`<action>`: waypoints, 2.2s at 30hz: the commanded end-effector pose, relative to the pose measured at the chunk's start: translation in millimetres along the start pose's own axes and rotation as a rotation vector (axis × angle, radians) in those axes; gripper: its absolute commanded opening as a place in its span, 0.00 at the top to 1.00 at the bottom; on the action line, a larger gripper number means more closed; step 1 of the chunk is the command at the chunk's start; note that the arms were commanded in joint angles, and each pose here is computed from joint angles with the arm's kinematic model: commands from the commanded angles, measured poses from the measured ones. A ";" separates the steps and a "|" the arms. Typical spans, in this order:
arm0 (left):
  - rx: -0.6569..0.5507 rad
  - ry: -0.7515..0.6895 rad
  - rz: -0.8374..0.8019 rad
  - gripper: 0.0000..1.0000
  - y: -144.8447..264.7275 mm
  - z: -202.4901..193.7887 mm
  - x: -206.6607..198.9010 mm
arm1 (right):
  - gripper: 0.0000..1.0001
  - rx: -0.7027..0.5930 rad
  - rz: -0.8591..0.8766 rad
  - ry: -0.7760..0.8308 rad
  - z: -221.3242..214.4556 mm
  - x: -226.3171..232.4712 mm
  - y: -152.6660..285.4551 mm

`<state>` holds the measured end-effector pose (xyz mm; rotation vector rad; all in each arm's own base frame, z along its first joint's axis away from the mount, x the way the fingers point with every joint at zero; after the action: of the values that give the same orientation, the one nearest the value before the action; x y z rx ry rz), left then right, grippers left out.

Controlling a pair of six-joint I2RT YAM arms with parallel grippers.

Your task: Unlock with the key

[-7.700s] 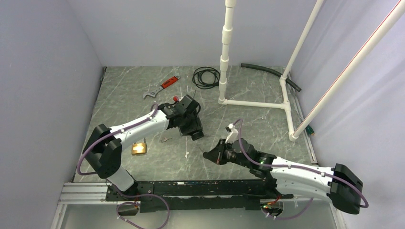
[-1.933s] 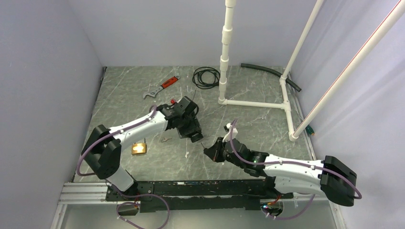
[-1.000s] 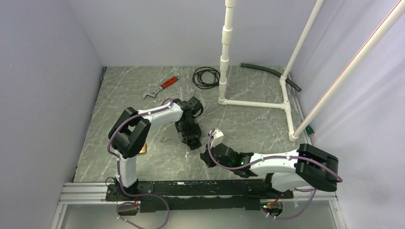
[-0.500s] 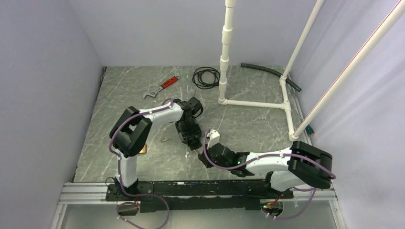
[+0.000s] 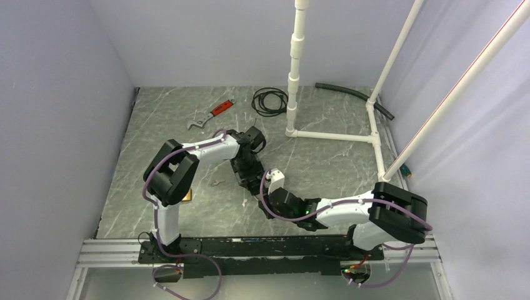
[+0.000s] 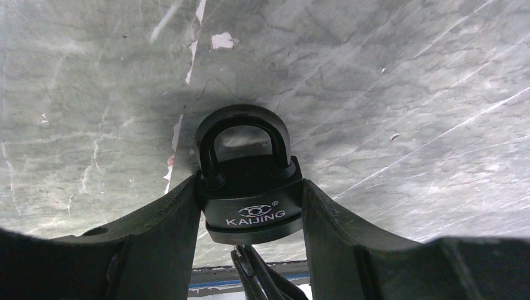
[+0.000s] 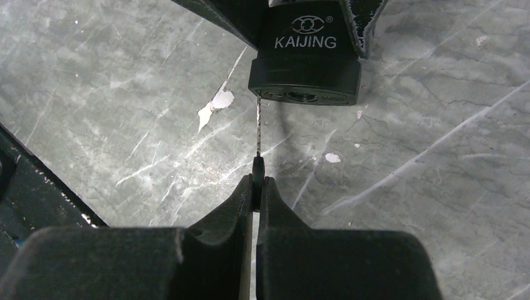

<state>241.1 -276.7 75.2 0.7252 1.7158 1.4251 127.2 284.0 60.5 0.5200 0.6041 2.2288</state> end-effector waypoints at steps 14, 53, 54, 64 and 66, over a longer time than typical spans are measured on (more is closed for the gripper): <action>0.007 -0.015 -0.022 1.00 6.3 -1.4 -1.0 | 1.00 -0.065 -0.070 0.000 18.8 -5.4 1.8; 0.020 -0.024 -0.034 1.00 3.4 -2.8 -0.8 | 1.00 -0.061 -0.131 0.042 23.2 -10.8 2.8; 0.020 -0.024 -0.034 1.00 3.1 -3.0 -0.3 | 1.00 -0.064 -0.135 0.041 24.0 -11.1 2.8; 0.015 -0.028 -0.035 1.00 5.9 -3.0 0.0 | 1.00 -0.052 -0.195 0.022 23.0 -20.5 6.5; 0.016 -0.027 -0.038 1.00 5.7 -2.8 -0.4 | 1.00 -0.055 -0.201 0.013 22.8 -23.1 9.0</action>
<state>241.1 -276.2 73.6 0.7288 1.7148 1.4068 137.6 268.8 61.5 0.4046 0.6641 2.1083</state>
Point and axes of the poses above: each gripper's point midway between its finger pads, its own y axis back along the fingers, its own x axis along the line the jaws close on, z = x × y, the point moved 5 cm from there along y, back along the fingers, and after that the axes turned 11 degrees about y, right-handed, at the moved point
